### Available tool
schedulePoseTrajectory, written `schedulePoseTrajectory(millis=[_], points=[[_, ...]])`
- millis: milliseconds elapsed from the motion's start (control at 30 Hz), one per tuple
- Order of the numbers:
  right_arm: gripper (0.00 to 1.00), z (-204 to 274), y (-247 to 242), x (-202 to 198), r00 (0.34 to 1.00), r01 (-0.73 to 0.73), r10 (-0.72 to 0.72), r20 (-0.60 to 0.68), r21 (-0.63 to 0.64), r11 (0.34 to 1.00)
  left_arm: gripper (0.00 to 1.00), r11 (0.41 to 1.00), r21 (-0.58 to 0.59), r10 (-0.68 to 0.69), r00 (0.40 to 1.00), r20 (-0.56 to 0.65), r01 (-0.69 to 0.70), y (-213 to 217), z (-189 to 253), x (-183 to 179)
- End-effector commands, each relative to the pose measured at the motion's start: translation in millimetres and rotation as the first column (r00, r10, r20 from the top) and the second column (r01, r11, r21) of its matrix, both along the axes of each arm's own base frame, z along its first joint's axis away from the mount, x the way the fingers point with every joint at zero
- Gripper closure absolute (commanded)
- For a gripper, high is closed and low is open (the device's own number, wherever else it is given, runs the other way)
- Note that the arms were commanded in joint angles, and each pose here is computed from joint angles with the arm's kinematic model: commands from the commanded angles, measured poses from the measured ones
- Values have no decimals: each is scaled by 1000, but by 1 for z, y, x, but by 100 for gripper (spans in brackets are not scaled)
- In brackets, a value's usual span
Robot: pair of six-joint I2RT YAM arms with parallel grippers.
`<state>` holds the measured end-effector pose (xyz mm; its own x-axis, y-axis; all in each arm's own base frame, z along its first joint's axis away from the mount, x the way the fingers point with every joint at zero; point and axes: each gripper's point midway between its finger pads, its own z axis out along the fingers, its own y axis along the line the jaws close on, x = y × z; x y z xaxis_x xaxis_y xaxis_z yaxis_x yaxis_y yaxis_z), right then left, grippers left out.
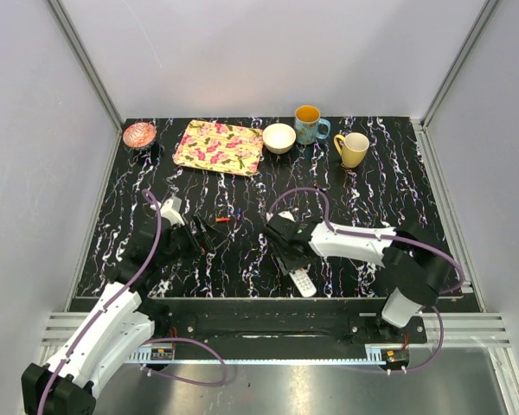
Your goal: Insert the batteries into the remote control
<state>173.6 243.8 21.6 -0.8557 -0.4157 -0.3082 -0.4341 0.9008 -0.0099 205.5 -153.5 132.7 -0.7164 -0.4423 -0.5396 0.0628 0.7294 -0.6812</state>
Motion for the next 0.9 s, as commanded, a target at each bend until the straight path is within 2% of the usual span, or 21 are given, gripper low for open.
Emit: schedulePoseTrajectory(millis=[0,133,333,433,533,567,633,767,867], points=[[80,14,30,41,987,81,-85,134,36,996,6,1000,-22,5,999,38,-4,-2,8,7],[80,26,50,85,969,163,-173,175,73,984,6,1000,-20,24,999,41,-23,0,10,8],[80,18,59,136,933,317,-335,134,141,938,6,995,14,97,994,46,-97,13,14,12],[77,15,59,152,906,386,-407,120,163,908,7,989,36,141,989,51,-143,21,15,14],[68,15,68,161,897,408,-431,97,191,893,7,980,52,187,981,60,-190,29,15,17],[60,9,70,162,900,408,-428,83,185,894,7,977,56,204,977,66,-207,32,15,19],[56,8,77,165,904,405,-423,63,192,894,7,974,57,215,975,62,-218,34,13,19],[26,5,82,164,907,404,-419,42,196,893,7,975,60,209,976,65,-213,33,14,21],[12,19,82,164,897,421,-441,41,228,878,4,975,69,209,976,61,-213,33,13,21]])
